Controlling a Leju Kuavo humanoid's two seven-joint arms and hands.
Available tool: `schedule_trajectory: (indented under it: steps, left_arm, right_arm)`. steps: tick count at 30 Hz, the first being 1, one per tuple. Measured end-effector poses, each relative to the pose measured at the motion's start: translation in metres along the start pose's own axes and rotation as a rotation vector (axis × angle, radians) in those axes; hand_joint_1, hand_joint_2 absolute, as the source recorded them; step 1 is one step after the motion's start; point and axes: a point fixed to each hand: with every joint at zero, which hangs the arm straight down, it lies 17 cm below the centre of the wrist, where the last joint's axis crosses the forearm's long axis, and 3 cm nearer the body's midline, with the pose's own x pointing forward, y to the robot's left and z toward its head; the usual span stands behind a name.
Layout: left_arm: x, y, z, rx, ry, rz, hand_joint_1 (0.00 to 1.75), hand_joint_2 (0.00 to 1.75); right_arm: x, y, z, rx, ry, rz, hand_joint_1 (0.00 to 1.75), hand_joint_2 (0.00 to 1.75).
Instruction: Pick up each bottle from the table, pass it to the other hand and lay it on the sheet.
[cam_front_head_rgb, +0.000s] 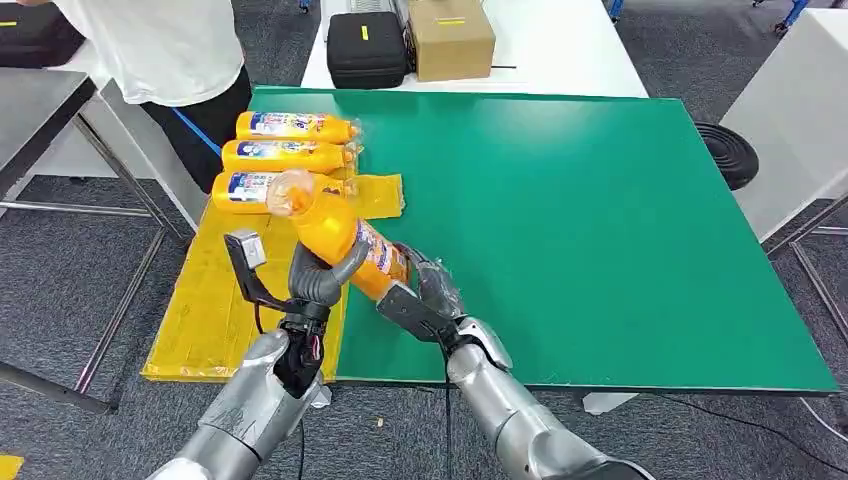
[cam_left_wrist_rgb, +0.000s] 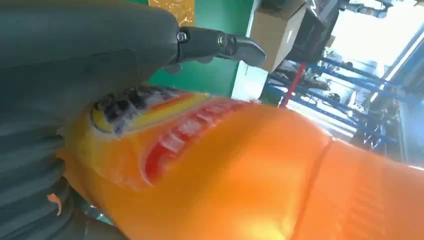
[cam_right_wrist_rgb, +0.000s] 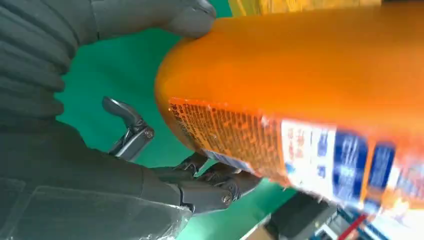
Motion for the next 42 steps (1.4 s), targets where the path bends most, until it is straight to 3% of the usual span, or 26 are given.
schedule_trajectory:
  steps: [22, 23, 24, 42]
  left_arm:
    - [-0.004, 0.015, 0.007, 0.022, 0.004, 0.027, 0.00, 1.75]
    - [-0.004, 0.016, 0.007, 0.021, 0.005, 0.026, 1.48, 1.75]
    - [-0.004, 0.017, 0.007, 0.021, 0.005, 0.026, 1.75, 1.75]
    - [-0.001, 0.019, 0.013, -0.033, 0.004, -0.010, 1.75, 1.75]
  right_arm:
    - [-0.007, 0.034, 0.012, 0.155, 0.019, -0.013, 1.75, 1.75]
    - [-0.007, 0.034, 0.012, 0.157, 0.019, -0.013, 1.75, 1.75]
    - [-0.007, 0.035, 0.012, 0.161, 0.019, -0.014, 1.75, 1.75]
    - [-0.007, 0.042, 0.013, 0.185, 0.020, -0.004, 1.75, 1.75]
